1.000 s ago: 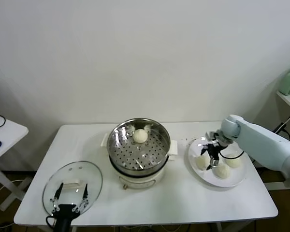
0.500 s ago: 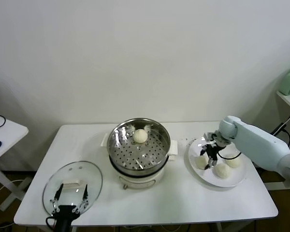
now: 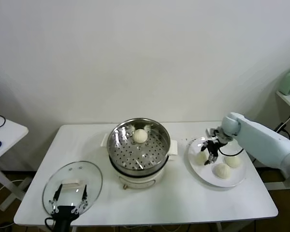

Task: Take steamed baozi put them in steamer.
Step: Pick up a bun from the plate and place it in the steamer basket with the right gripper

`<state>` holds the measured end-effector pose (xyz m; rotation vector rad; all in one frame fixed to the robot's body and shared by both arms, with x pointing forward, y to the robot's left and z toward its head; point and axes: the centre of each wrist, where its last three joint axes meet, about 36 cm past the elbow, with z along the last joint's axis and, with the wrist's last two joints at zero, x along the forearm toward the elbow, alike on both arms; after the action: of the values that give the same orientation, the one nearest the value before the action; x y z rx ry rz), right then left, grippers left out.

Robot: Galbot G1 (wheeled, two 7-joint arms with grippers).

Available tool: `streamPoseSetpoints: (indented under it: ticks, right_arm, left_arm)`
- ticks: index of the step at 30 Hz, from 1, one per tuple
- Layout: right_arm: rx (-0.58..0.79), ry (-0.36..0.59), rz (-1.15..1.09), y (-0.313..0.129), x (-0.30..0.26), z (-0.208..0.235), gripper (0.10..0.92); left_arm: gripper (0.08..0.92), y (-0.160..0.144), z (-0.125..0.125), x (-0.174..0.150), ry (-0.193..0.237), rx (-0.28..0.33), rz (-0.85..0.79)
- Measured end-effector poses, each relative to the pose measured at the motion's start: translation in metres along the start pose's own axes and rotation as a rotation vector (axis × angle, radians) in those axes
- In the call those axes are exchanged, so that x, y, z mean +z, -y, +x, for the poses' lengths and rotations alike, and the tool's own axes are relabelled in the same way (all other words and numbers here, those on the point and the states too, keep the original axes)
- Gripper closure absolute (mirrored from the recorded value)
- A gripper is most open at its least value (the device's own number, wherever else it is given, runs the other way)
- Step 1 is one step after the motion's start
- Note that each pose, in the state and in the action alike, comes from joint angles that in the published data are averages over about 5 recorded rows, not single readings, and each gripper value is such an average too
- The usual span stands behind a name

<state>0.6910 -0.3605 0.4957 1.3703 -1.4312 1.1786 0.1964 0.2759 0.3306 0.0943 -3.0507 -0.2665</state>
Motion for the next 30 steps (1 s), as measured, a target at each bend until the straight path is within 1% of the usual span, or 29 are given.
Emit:
streamPoseSetpoints:
  ticks: [9,16,23,30]
  right_arm:
    - [0.073,0.116,-0.032,0.036,-0.046,0.087,0.31]
    - [0.096,0.222,-0.018,0.055,-0.109,0.145,0.311]
    - [0.055,0.283,0.035,0.064,-0.187,0.16,0.313]
    - [-0.002,0.297,0.096,0.064,-0.26,0.144,0.31]
  left_arm:
    - [0.177,0.003,0.004,0.0,0.002,0.011,-0.006]
    - [0.177,0.003,0.002,-0.005,0.01,0.021,-0.016]
    - [0.177,0.005,0.0,-0.009,0.017,0.042,-0.032]
    - [0.177,0.005,0.0,-0.012,0.02,0.052,-0.052]
